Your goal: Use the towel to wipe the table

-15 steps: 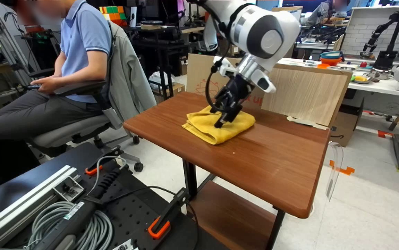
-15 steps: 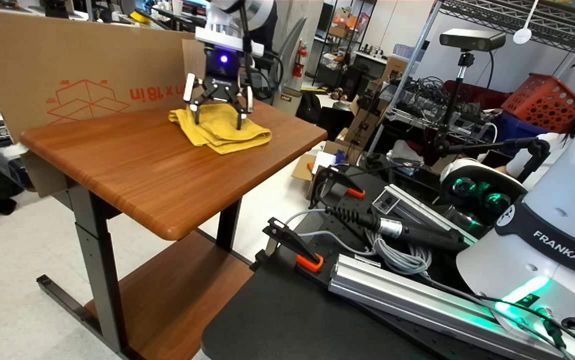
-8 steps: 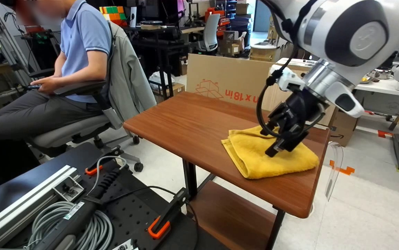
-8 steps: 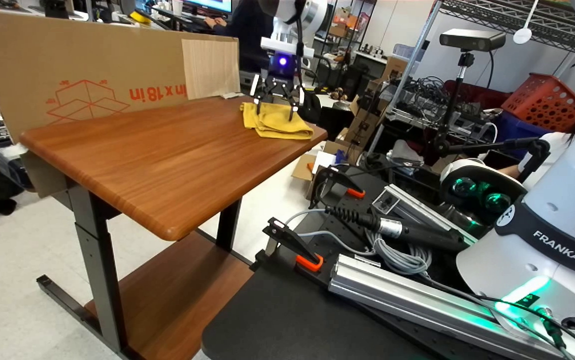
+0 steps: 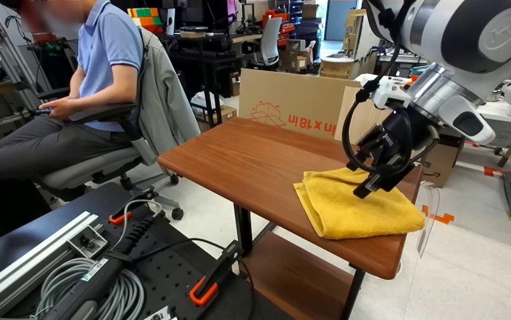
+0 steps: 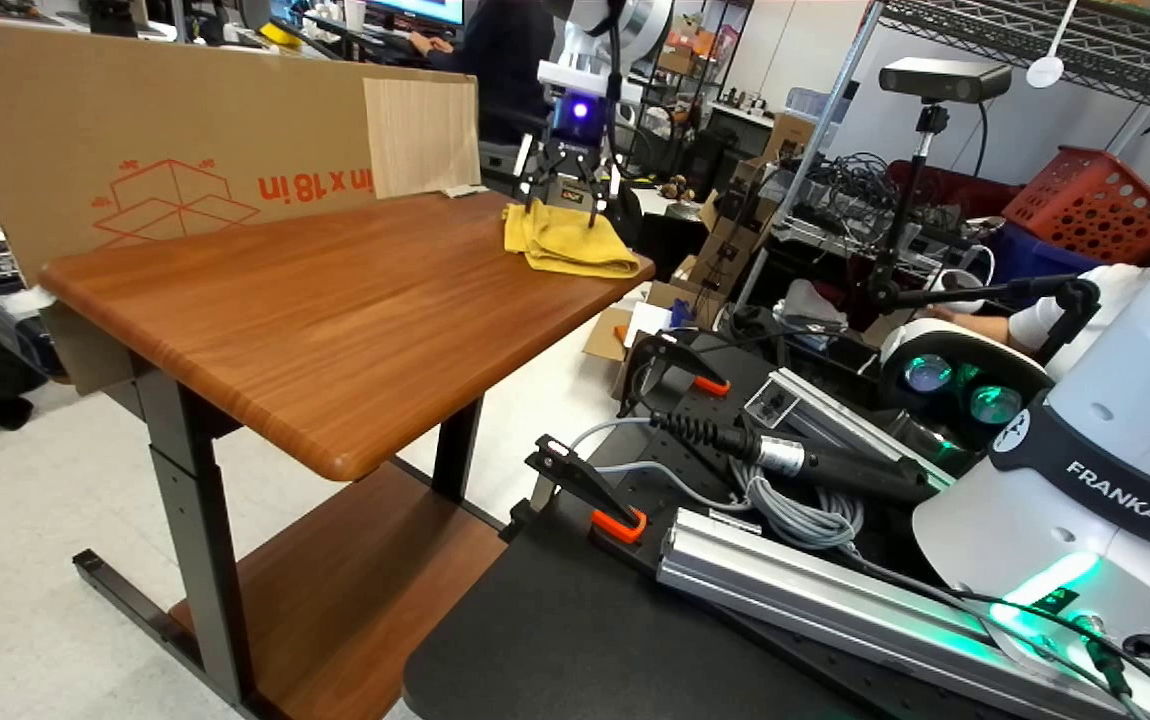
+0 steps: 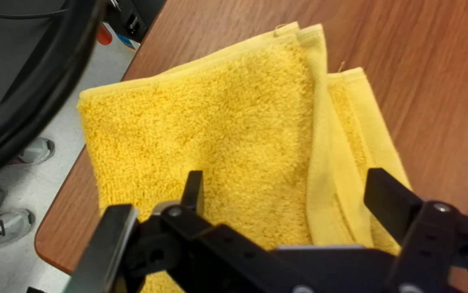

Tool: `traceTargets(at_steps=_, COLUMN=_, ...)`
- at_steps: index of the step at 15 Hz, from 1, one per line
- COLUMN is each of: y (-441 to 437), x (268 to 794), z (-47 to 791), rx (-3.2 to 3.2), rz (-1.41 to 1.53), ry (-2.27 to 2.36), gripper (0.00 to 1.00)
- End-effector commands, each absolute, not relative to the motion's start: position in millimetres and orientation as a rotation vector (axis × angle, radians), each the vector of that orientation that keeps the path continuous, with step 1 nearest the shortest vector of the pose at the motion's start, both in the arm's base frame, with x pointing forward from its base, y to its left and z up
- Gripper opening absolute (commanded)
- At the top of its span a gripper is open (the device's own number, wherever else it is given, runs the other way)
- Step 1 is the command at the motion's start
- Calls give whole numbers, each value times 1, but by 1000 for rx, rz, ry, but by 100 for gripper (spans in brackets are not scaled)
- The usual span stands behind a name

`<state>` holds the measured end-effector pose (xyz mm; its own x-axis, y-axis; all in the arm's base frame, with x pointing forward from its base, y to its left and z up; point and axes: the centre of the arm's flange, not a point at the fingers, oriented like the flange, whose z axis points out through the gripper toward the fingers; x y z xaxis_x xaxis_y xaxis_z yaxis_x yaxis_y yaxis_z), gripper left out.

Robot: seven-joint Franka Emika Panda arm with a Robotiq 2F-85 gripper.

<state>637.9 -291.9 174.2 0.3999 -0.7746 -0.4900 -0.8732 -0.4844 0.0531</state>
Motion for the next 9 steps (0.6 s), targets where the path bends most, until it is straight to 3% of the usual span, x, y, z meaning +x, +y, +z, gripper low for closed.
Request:
traceTargets(at_steps=1, y=-256, x=635, z=231, rx=-2492, rz=564, ry=1321, gripper=100)
traceTargets(at_steps=5, y=-216, x=619, z=303, rx=-2573, rz=506, ry=1259, gripper=100)
traceTargets(at_steps=6, y=-240, x=656, z=268, rx=-2539, rz=535, ry=1287, gripper=100)
traceTargets(at_steps=9, y=-224, x=646, z=303, rx=-2554, rz=513, ry=1261, gripper=100)
